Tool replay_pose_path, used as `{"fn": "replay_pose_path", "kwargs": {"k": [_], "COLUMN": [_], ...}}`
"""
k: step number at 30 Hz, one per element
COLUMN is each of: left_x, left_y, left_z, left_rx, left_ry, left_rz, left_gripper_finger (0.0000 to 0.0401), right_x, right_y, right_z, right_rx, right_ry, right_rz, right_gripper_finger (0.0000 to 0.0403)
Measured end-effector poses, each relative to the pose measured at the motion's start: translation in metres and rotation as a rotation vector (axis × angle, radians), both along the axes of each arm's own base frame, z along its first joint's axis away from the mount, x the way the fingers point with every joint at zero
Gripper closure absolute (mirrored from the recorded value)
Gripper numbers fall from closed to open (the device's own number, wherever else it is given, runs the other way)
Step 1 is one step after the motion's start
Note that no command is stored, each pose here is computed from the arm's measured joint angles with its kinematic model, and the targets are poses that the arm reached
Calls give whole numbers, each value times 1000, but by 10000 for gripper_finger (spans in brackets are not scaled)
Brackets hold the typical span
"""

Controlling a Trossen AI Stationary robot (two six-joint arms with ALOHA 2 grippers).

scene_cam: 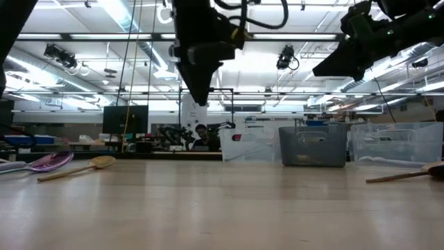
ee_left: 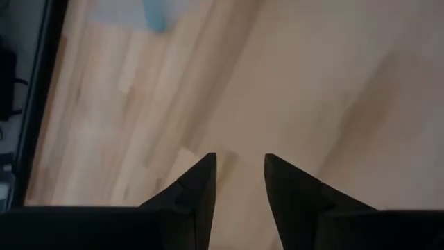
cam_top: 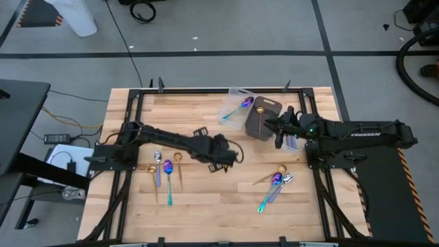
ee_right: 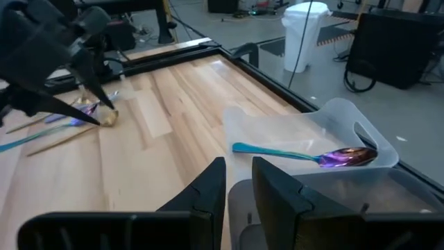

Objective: Sort silverware by color (type)
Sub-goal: Put the gold spoon into the black bin

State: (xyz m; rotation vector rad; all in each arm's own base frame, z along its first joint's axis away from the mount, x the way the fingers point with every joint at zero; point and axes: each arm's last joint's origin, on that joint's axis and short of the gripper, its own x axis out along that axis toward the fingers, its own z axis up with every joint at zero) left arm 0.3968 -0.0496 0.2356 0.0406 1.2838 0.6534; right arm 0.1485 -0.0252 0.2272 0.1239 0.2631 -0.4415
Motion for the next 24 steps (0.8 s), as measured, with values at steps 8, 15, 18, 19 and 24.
{"fn": "replay_pose_path", "kwargs": {"k": [8, 15, 18, 19, 24], "left_x": [-25, -61, -74, -79, -106], "left_y": [-45, -62, -66, -66, -61], "left_z": [-38, -72, -73, -72, -64], "left_rx": [3, -3, -13, -11, -54], "left_ry": [32, 87, 59, 46, -67], "left_rz": [64, 192, 237, 252, 336], "left_gripper_finger": [271, 271, 271, 271, 271], "right_x": [1, 1, 1, 1, 2], "right_y": [5, 6, 6, 6, 5], "right_z": [0, 1, 1, 1, 1], "right_rx": [4, 4, 4, 3, 5], "right_ry": [-1, -8, -9, -12, -17], "right_rz": [31, 36, 36, 36, 36], "right_gripper_finger": [321, 321, 321, 321, 321]}}
